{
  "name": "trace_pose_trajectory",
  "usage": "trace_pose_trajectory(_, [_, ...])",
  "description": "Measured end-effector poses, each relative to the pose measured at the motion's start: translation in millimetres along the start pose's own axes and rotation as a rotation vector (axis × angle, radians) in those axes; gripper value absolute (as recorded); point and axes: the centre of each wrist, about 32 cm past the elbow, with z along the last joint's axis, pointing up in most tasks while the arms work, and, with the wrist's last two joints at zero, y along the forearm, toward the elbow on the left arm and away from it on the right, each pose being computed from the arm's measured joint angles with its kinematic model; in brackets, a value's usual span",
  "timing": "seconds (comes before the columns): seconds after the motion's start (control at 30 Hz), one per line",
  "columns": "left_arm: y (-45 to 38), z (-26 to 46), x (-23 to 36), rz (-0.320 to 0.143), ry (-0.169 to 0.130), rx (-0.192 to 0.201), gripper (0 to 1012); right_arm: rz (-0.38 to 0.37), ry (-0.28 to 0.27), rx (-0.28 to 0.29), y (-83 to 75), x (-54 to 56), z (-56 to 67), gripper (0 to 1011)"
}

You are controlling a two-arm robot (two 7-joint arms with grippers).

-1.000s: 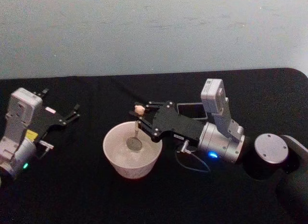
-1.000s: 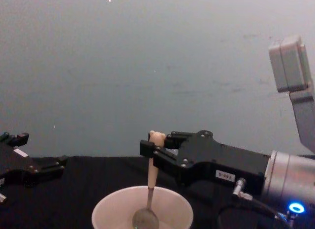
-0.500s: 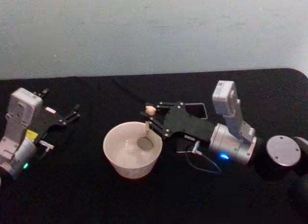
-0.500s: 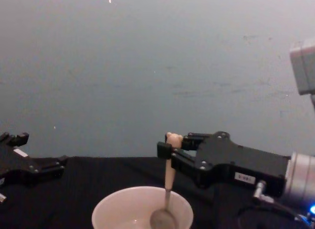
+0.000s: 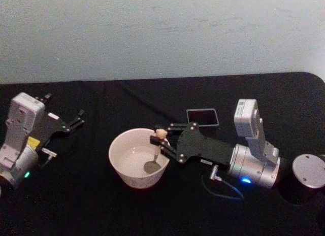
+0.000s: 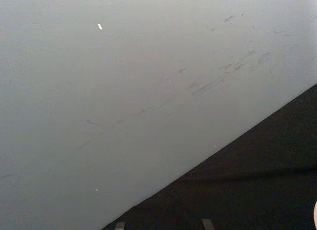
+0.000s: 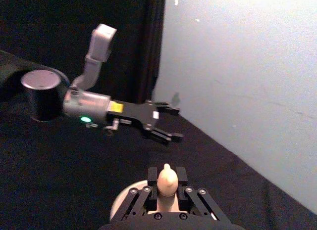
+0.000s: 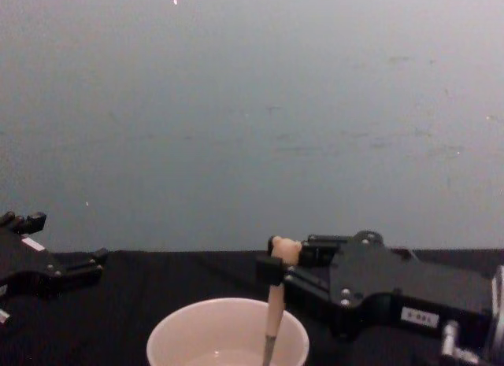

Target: Pick up the stirring spoon with one hand, stir inside the cup, then place it back in its original position.

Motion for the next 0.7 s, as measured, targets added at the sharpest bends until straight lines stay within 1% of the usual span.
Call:
trace_pose_trajectory(0.1, [0.0,0.0,0.0,0.0,0.0,0.0,1001,0.026,0.01,0.007,2.3,-6.0,1.1,213])
trace_pose_trajectory(0.2, [0.0,0.0,0.0,0.0,0.0,0.0,1001,0.044,0.014,0.012,5.8,-9.5,1.5,213])
trace_pose_trajectory(0.3, [0.0,0.0,0.0,0.0,0.0,0.0,1001,0.062,0.019,0.02,13.1,-12.7,1.4,213])
trace_pose_trajectory(0.4, [0.0,0.0,0.0,0.0,0.0,0.0,1001,0.071,0.023,0.022,24.3,-14.4,-1.3,212])
trace_pose_trajectory(0.43, [0.0,0.0,0.0,0.0,0.0,0.0,1001,0.071,0.023,0.022,24.3,-14.4,-1.3,213])
trace_pose_trajectory(0.47, [0.0,0.0,0.0,0.0,0.0,0.0,1001,0.068,0.021,0.022,29.3,-13.8,-2.7,213])
trace_pose_trajectory(0.53, [0.0,0.0,0.0,0.0,0.0,0.0,1001,0.062,0.017,0.022,34.2,-12.6,-4.1,212])
trace_pose_trajectory(0.57, [0.0,0.0,0.0,0.0,0.0,0.0,1001,0.053,0.012,0.023,39.1,-10.8,-5.1,213])
trace_pose_trajectory(0.7, [0.0,0.0,0.0,0.0,0.0,0.0,1001,0.028,0.003,0.021,47.3,-5.4,-7.6,213])
